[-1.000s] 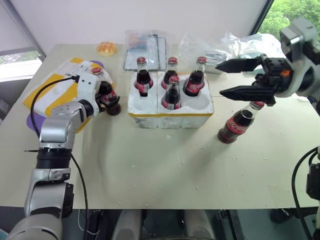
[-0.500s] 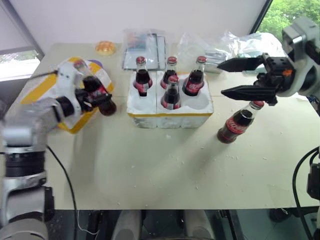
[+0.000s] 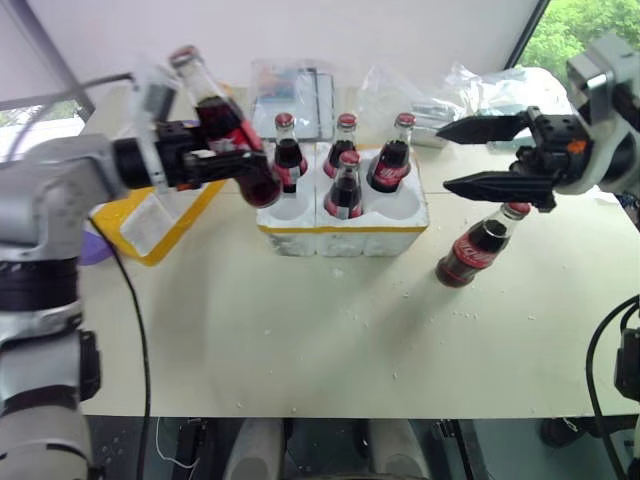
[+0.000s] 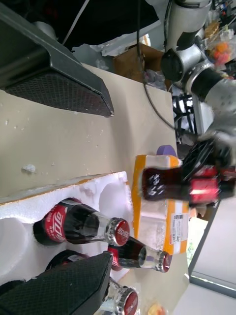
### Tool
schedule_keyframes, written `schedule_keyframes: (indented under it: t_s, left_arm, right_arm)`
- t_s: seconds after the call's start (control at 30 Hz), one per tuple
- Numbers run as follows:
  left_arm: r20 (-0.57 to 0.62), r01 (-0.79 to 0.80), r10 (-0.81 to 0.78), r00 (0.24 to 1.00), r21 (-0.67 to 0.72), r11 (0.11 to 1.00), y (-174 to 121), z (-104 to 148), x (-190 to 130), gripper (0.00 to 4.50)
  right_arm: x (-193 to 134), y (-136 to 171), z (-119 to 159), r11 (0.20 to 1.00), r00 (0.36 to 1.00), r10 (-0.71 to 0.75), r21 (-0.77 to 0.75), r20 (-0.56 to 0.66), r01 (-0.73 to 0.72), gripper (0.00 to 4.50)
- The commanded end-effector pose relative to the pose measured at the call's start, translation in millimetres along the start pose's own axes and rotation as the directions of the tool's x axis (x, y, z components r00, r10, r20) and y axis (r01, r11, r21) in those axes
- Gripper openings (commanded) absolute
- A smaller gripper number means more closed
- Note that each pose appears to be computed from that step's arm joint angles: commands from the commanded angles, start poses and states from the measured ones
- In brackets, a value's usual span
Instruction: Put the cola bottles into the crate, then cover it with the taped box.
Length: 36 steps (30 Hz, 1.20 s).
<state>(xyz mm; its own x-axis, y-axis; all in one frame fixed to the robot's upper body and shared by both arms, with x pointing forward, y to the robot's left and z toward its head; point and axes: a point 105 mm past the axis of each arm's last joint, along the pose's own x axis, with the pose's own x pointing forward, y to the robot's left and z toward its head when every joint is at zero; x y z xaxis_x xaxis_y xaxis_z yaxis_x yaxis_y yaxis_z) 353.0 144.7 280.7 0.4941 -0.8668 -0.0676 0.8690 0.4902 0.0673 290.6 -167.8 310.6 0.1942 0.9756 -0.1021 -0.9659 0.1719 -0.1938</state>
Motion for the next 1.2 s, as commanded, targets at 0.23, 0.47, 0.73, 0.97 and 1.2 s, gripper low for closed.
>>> schedule_keyframes:
  t_s: [0.23, 0.47, 0.73, 0.97, 1.2]
  left_arm:
    - [-0.01, 0.086, -0.085, 0.996, 0.129, 0.988, 2, 6, 32, 2.81]
    - [-0.139, 0.135, -0.108, 0.984, 0.204, 0.97, 5, -7, 24, 2.81]
    - [-0.231, 0.197, -0.142, 0.962, 0.238, 0.951, 4, -21, 30, 2.81]
    - [-0.285, 0.167, -0.094, 0.954, 0.244, 0.955, 12, -51, 46, 2.81]
    - [-0.285, 0.172, -0.107, 0.952, 0.212, 0.962, 10, -59, 42, 4.45]
  right_arm:
    - [-11, 11, 11, 0.997, 0.998, -0.056, -0.048, 0.023, 0.057, 4.5]
    - [-12, 12, 7, 0.996, 0.996, -0.082, -0.033, 0.031, 0.083, 4.5]
    - [-9, 9, 5, 0.996, 0.996, -0.083, -0.029, 0.044, 0.084, 4.5]
    - [-8, 7, 4, 0.996, 0.996, -0.081, -0.03, 0.049, 0.082, 4.5]
    - [-7, 8, 0, 0.996, 0.995, -0.085, -0.022, 0.046, 0.086, 4.5]
